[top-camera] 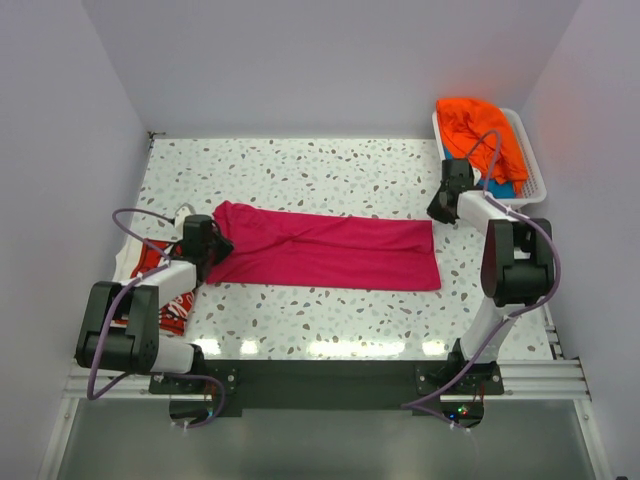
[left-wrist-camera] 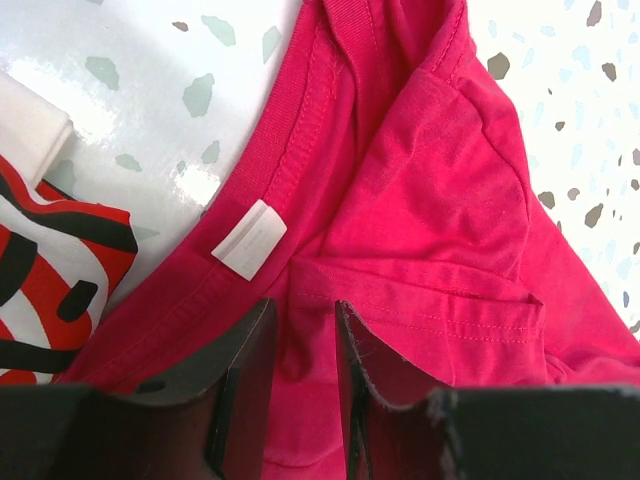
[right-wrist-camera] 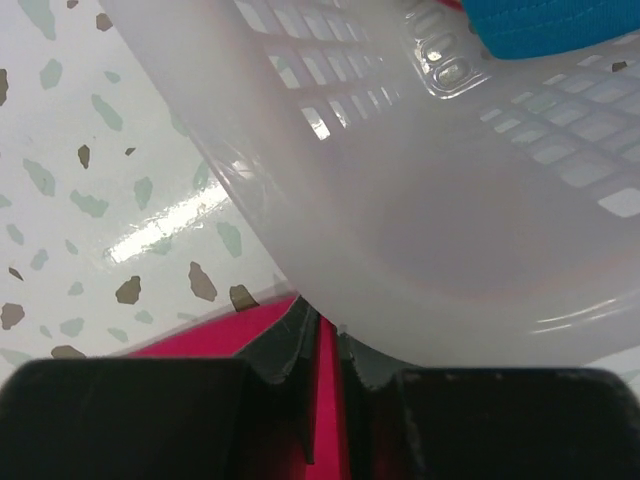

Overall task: Fold and stack the t-shirts
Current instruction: Fold the tshirt

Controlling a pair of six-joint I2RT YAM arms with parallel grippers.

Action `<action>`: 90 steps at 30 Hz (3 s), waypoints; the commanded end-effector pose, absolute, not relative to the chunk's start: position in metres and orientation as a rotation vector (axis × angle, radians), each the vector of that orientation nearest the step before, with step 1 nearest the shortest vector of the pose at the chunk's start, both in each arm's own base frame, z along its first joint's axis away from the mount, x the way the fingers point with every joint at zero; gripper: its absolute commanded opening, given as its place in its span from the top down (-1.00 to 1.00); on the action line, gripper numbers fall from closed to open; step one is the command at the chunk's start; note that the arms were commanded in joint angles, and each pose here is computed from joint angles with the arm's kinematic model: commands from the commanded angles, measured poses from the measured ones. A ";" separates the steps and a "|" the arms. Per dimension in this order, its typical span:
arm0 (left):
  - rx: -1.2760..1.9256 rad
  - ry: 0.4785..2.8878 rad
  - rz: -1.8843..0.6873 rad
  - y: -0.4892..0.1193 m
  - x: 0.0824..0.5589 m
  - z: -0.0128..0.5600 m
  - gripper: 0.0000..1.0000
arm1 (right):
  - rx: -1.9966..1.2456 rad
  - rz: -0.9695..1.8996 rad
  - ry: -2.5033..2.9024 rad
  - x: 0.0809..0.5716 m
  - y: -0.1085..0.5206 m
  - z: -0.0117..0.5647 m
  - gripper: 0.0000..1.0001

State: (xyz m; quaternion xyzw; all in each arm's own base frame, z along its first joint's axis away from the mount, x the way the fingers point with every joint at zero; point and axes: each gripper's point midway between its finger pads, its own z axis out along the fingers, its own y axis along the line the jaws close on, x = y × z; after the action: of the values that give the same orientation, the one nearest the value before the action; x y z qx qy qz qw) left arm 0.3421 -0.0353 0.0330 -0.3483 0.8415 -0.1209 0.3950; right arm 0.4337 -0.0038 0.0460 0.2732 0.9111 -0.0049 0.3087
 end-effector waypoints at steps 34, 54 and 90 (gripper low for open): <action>-0.902 2.142 -0.316 -0.061 0.376 0.022 0.27 | 0.542 0.096 2.551 0.360 0.082 0.010 0.14; -0.896 2.165 -0.290 -0.078 0.399 0.018 0.27 | 0.827 0.111 2.479 0.317 0.019 0.008 0.16; -0.235 2.101 -0.572 -0.162 0.635 0.068 -0.17 | 0.469 0.329 2.245 0.222 0.168 0.098 -0.54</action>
State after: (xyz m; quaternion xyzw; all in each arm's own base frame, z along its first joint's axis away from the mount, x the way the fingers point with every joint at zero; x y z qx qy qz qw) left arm 0.6195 -0.1405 0.0362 -0.1610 0.8703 -0.1866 0.4264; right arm 0.1974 0.1952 0.0653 0.2025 0.9075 0.1884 0.3160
